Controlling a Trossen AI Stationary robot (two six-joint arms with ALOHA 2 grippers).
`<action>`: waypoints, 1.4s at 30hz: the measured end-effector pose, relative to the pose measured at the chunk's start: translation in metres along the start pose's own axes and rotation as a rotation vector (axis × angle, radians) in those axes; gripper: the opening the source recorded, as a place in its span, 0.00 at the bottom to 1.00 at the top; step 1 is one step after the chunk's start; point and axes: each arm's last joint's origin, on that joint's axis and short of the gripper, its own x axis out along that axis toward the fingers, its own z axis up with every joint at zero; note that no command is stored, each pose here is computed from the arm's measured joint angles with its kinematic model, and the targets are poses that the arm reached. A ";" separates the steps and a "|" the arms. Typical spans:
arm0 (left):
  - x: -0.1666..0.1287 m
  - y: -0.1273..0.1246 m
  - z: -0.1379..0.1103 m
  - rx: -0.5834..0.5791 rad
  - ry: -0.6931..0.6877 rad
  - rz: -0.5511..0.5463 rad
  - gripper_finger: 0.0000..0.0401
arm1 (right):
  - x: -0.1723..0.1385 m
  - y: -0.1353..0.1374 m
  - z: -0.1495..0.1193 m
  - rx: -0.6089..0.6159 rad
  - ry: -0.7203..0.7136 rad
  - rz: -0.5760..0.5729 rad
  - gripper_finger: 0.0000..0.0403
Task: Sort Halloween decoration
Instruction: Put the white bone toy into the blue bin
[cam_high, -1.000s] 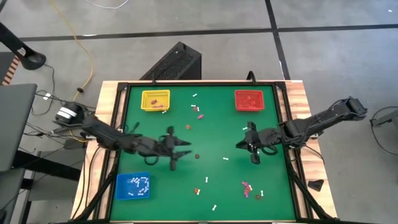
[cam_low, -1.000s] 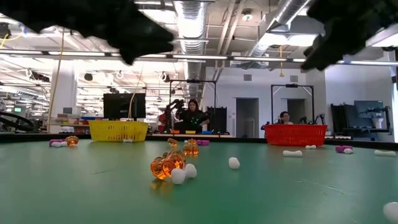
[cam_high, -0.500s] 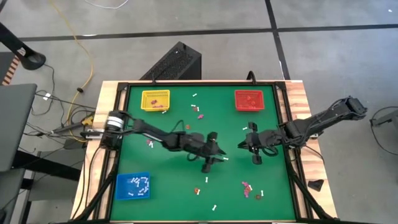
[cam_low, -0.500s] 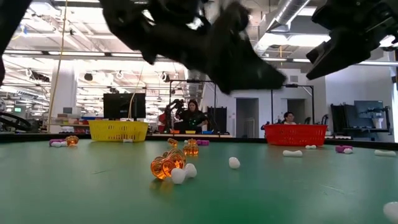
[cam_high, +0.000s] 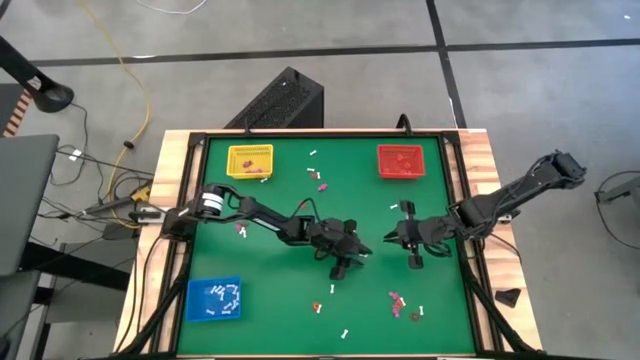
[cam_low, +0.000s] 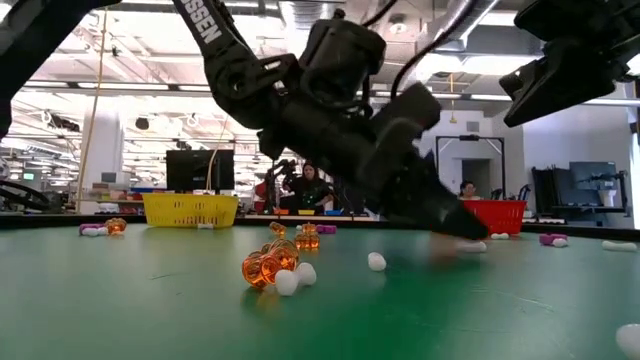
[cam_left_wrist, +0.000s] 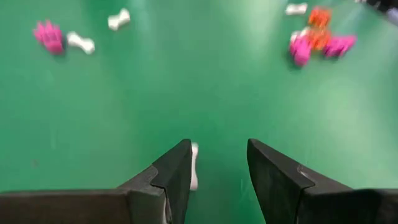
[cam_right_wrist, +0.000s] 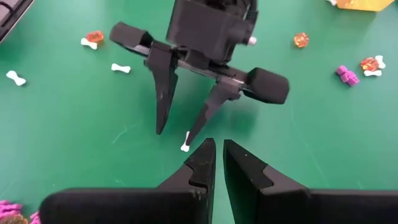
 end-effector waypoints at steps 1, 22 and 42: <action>0.000 0.000 -0.001 0.001 0.005 0.003 0.36 | 0.000 0.000 0.000 0.002 -0.002 -0.002 0.16; -0.001 0.000 -0.011 0.037 0.132 0.112 0.24 | 0.003 -0.010 0.012 0.063 -0.102 -0.041 0.16; -0.045 -0.028 0.058 0.117 0.078 0.086 0.00 | 0.002 -0.010 0.013 0.067 -0.111 -0.032 0.16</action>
